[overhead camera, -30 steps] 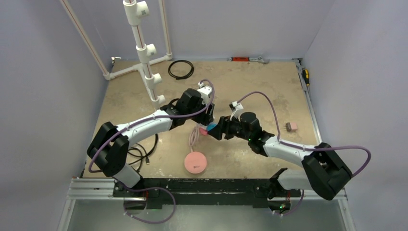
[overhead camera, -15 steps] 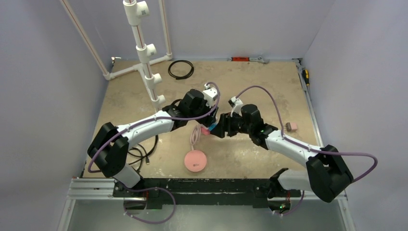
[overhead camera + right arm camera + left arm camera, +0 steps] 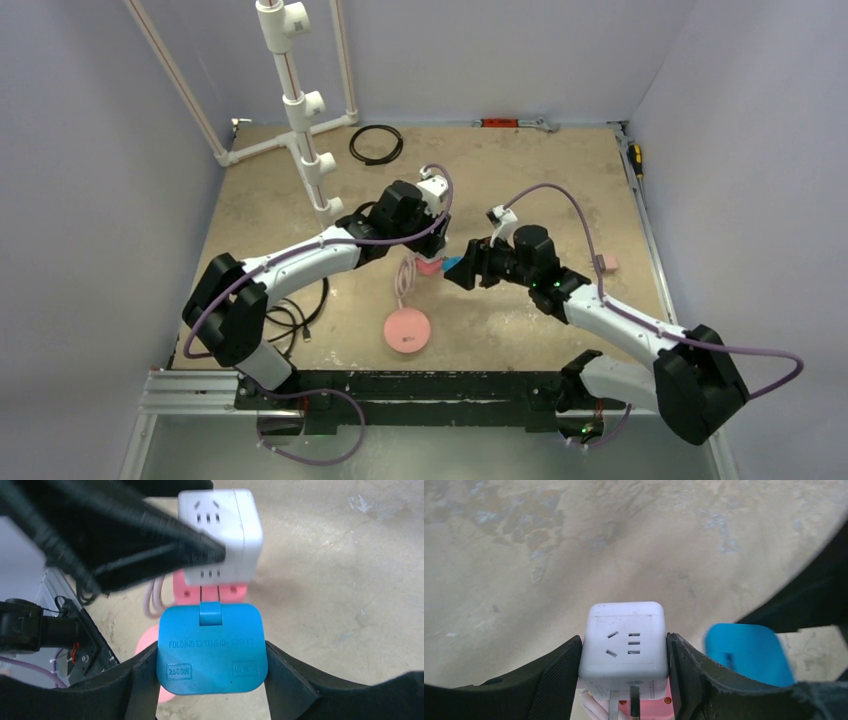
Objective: Pull the plug off the socket
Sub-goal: Remove the plug from the socket, then place the plug at the center of the board.
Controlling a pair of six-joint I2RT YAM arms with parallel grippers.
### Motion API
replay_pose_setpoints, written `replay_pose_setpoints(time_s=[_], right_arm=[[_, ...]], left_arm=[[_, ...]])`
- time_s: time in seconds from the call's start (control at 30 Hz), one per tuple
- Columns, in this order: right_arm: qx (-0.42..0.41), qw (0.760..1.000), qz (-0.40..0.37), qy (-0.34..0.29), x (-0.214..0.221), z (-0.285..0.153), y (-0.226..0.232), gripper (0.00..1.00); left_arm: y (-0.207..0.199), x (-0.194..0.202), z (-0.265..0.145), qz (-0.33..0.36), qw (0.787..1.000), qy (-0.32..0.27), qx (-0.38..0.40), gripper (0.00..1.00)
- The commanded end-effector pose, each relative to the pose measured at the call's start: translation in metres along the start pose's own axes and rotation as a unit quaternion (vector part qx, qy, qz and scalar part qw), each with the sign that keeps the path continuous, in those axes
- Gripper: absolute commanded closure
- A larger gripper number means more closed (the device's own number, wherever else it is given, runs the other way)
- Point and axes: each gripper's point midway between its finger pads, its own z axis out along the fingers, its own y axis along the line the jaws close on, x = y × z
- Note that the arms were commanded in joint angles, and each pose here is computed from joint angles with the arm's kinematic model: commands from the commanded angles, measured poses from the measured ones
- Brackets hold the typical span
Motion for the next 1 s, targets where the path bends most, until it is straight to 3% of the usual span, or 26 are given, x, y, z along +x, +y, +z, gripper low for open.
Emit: replay_pose_setpoints(time_s=[0.0,0.4,0.57,0.67,0.8,0.97], right_arm=[[-0.004,0.999,0.001,-0.041,-0.008,-0.009,0.006,1.00],[0.023,0.998,0.013,-0.051,-0.011,-0.020,0.003,1.00],[0.132,0.985,0.058,-0.090,-0.029,-0.029,-0.030,1.00],[0.225,0.963,0.079,-0.125,-0.047,-0.046,-0.071,1.00],[0.294,0.930,0.126,-0.181,-0.072,-0.082,-0.125,1.00],[0.429,0.860,0.156,-0.230,-0.085,-0.132,-0.192,1.00]], left_arm=[[0.046,-0.016,-0.003,-0.024,0.996,-0.016,-0.088,1.00],[0.044,-0.024,-0.011,-0.026,0.996,-0.036,-0.082,1.00],[0.037,-0.050,-0.038,-0.028,0.992,-0.100,-0.067,1.00],[0.038,-0.060,-0.050,-0.028,0.988,-0.129,-0.074,1.00],[0.039,-0.058,-0.049,-0.030,0.988,-0.127,-0.077,1.00],[0.034,-0.060,-0.049,-0.035,0.989,-0.128,-0.061,1.00]])
